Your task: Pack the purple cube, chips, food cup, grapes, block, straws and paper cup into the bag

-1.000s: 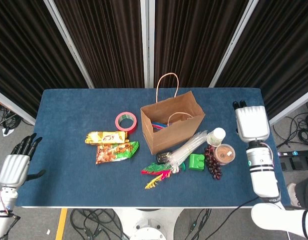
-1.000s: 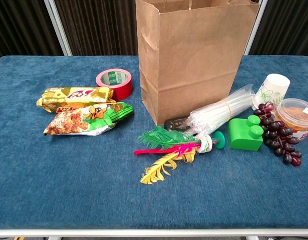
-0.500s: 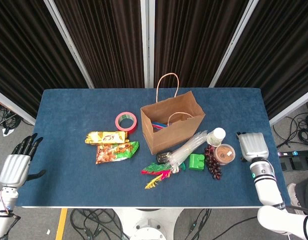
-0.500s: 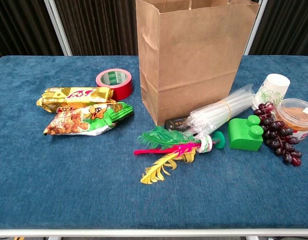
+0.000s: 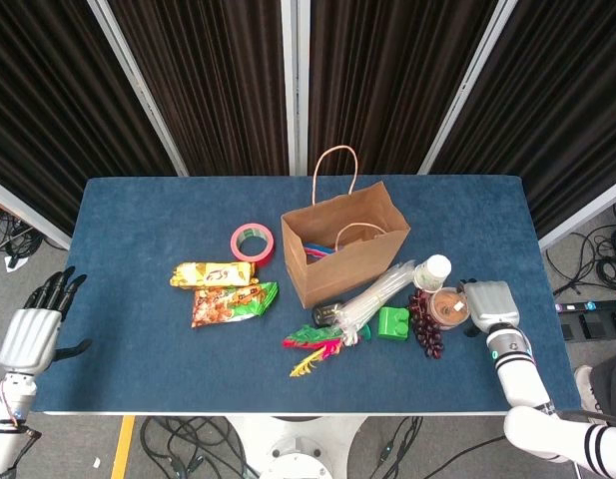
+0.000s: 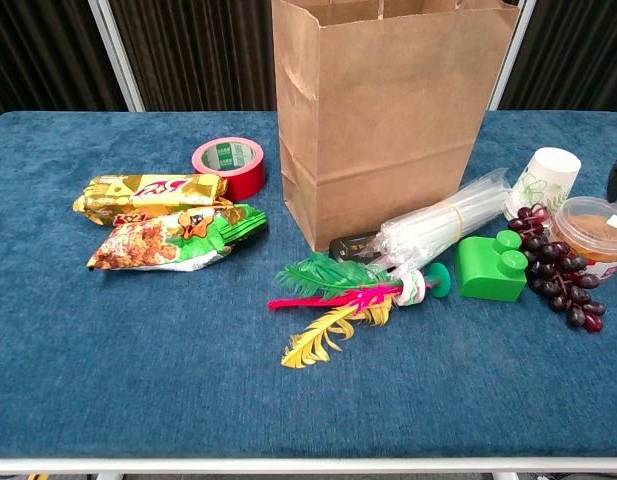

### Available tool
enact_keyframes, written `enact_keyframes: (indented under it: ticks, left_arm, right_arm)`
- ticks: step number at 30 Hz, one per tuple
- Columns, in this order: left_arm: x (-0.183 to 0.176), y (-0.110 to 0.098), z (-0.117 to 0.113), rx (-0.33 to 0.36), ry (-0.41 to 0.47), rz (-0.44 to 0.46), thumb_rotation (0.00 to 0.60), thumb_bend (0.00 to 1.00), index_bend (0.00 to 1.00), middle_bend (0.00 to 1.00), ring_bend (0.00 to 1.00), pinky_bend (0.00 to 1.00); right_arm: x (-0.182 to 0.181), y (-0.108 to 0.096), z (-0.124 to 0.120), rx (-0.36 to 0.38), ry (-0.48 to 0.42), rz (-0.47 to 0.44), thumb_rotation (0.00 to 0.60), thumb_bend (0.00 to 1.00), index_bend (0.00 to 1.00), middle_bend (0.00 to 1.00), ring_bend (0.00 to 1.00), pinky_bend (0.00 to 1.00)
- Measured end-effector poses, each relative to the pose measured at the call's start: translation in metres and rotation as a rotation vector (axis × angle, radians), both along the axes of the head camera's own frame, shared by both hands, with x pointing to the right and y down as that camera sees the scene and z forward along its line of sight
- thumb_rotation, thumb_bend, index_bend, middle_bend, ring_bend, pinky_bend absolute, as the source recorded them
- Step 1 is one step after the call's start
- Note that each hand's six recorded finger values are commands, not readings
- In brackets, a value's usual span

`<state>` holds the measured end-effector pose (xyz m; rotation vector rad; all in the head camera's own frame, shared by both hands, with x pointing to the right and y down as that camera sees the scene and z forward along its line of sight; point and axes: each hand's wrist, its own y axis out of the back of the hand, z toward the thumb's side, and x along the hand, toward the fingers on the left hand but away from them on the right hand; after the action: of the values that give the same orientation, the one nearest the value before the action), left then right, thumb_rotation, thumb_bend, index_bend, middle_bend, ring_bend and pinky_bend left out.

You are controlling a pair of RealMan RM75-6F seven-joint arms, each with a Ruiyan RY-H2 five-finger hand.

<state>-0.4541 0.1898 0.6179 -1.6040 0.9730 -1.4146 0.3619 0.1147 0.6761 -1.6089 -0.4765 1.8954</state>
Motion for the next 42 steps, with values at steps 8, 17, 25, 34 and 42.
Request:
enact_keyframes:
  ticks: [8,17,25,34,42]
  left_arm:
    - [-0.002,0.001,0.000,0.003,0.002,-0.004,0.600,0.08,0.11,0.09,0.04,0.20]
    - [-0.002,0.001,-0.001,0.006,0.002,-0.002,0.600,0.08,0.11,0.09,0.04,0.20]
    - [-0.002,0.001,0.000,0.008,-0.007,0.002,0.600,0.08,0.11,0.09,0.04,0.20]
    - [-0.003,0.002,0.000,0.007,-0.008,0.000,0.600,0.08,0.11,0.09,0.04,0.20]
    - [-0.003,0.002,0.001,0.005,-0.002,-0.004,0.600,0.08,0.11,0.09,0.04,0.20]
  right_arm:
    - [-0.015,-0.002,0.003,0.020,-0.044,-0.009,0.600,0.00,0.22,0.25,0.79,0.84]
    - [-0.014,-0.002,0.004,0.023,-0.043,-0.002,0.600,0.00,0.22,0.25,0.79,0.84]
    - [-0.019,-0.003,0.018,0.001,-0.043,0.000,0.600,0.00,0.22,0.25,0.79,0.84]
    - [-0.022,-0.004,0.028,-0.007,-0.024,-0.008,0.600,0.00,0.24,0.28,0.80,0.84]
    - [-0.021,-0.003,0.030,0.010,-0.002,-0.010,0.600,0.03,0.37,0.40,0.80,0.84]
